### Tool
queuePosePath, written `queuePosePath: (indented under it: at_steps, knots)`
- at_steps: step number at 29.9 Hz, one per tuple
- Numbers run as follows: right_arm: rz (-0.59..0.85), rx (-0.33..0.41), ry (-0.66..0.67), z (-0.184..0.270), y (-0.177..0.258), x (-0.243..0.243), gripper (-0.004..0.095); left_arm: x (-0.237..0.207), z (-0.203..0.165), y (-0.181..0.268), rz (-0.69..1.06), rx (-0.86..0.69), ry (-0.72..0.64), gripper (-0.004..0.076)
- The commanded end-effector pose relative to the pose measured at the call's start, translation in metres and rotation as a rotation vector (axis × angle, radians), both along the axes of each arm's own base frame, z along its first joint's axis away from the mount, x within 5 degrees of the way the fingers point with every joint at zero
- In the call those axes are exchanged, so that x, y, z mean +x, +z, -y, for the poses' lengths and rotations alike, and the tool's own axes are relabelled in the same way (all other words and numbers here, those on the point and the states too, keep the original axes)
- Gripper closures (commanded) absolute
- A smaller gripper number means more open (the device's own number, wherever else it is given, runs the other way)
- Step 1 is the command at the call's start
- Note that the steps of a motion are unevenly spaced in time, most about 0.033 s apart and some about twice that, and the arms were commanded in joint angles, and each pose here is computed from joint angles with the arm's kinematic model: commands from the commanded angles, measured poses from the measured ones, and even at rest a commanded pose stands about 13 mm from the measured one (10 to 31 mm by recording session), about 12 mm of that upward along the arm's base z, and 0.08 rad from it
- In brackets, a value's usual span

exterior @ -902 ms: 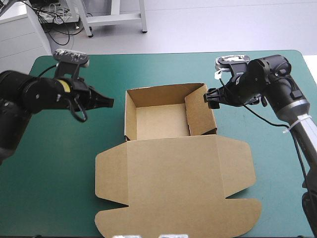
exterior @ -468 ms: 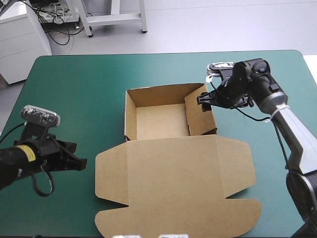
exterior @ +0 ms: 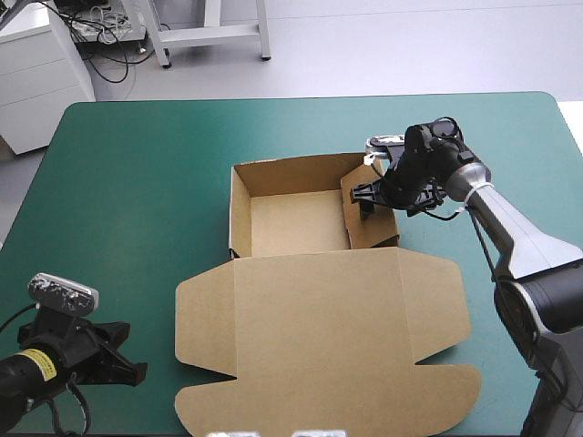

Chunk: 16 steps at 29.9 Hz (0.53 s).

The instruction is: Fold the box

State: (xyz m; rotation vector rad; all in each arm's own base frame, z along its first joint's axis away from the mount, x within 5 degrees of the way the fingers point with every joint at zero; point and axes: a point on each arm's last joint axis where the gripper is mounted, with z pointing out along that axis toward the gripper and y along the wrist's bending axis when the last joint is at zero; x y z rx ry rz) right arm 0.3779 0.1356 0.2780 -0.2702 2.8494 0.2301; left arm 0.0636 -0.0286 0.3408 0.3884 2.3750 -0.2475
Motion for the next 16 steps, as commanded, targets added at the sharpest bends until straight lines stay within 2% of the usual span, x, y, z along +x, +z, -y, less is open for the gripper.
queuePosePath:
  at_steps: [1, 8, 10, 13, 16]
  knots:
    - [0.083, 0.03, 0.008, 0.001, 0.023, -0.002, 0.0089, 0.003, 0.001, -0.001, 0.062, -0.021, 0.002, 0.0756]
    - [0.065, 0.023, 0.013, 0.0, 0.02, -0.002, 0.0095, 0.007, 0.002, -0.003, 0.098, -0.037, 0.003, 0.0756]
    - [0.055, 0.02, 0.014, 0.001, 0.019, -0.002, 0.0155, 0.008, 0.003, -0.003, 0.108, -0.041, 0.003, 0.0756]
    - [0.036, 0.014, 0.015, 0.0, 0.016, -0.002, 0.0362, 0.008, 0.003, -0.003, 0.109, -0.042, 0.003, 0.0756]
    - [0.022, 0.005, 0.03, 0.0, 0.011, -0.001, 0.0679, 0.008, 0.003, -0.003, 0.109, -0.042, 0.003, 0.0756]
